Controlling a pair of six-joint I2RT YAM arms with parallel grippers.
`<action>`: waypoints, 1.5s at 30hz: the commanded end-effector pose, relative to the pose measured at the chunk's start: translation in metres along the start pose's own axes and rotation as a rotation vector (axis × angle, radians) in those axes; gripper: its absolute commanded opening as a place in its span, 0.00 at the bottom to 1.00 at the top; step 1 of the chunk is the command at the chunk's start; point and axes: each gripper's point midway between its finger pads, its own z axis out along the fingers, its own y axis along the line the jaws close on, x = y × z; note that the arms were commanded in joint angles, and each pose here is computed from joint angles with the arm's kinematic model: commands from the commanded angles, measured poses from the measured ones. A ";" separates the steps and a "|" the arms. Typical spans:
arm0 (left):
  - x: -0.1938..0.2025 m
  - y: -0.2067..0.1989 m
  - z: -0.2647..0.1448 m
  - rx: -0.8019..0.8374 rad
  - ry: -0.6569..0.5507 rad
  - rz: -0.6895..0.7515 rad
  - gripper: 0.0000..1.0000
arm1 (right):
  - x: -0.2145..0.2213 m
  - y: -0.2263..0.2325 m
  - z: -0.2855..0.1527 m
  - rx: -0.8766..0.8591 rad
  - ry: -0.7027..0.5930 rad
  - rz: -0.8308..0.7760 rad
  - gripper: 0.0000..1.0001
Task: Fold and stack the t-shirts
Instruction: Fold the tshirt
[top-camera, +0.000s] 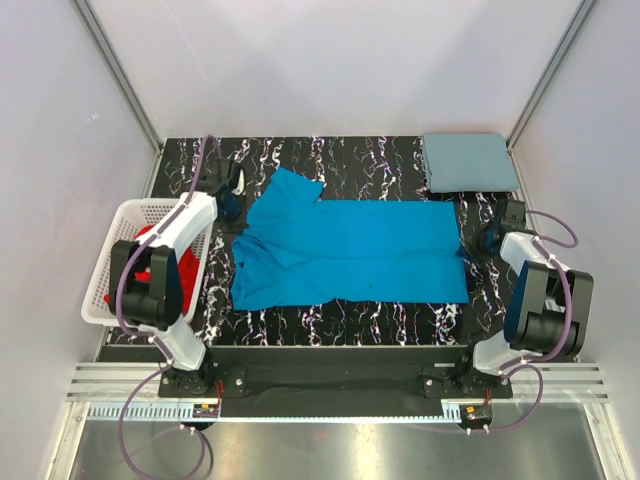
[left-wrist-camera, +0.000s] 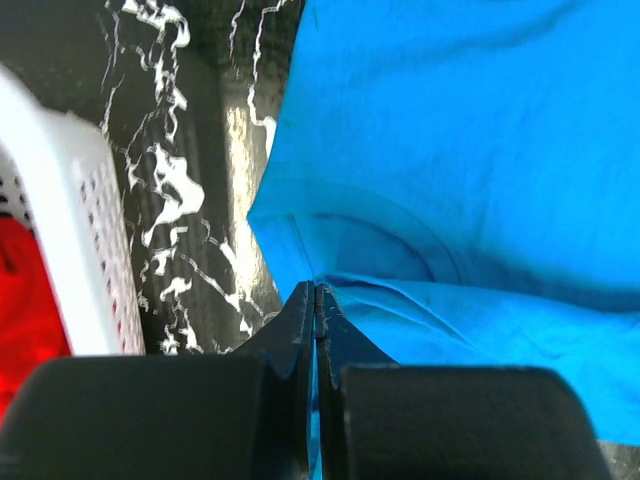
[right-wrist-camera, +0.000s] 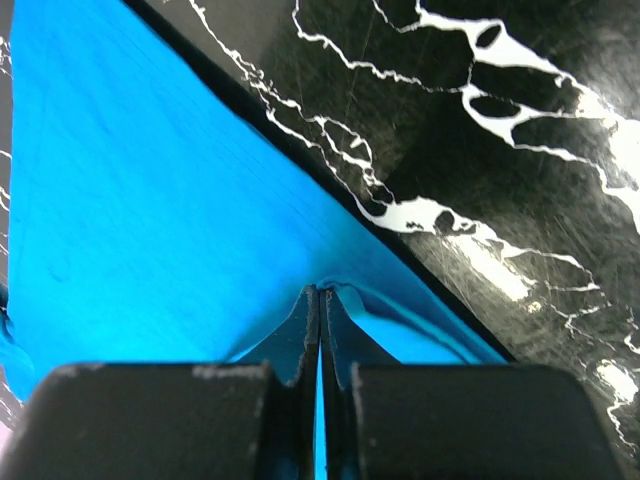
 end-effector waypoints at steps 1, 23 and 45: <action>-0.027 -0.005 0.004 0.007 -0.046 0.008 0.00 | -0.016 0.016 -0.001 -0.039 -0.033 -0.011 0.01; -0.074 -0.083 -0.073 0.350 -0.262 -0.036 0.46 | 0.054 -0.005 0.003 0.043 0.154 0.091 0.27; 0.130 -0.129 -0.080 0.609 -0.080 0.073 0.50 | -0.044 -0.086 -0.049 0.239 -0.111 0.174 0.30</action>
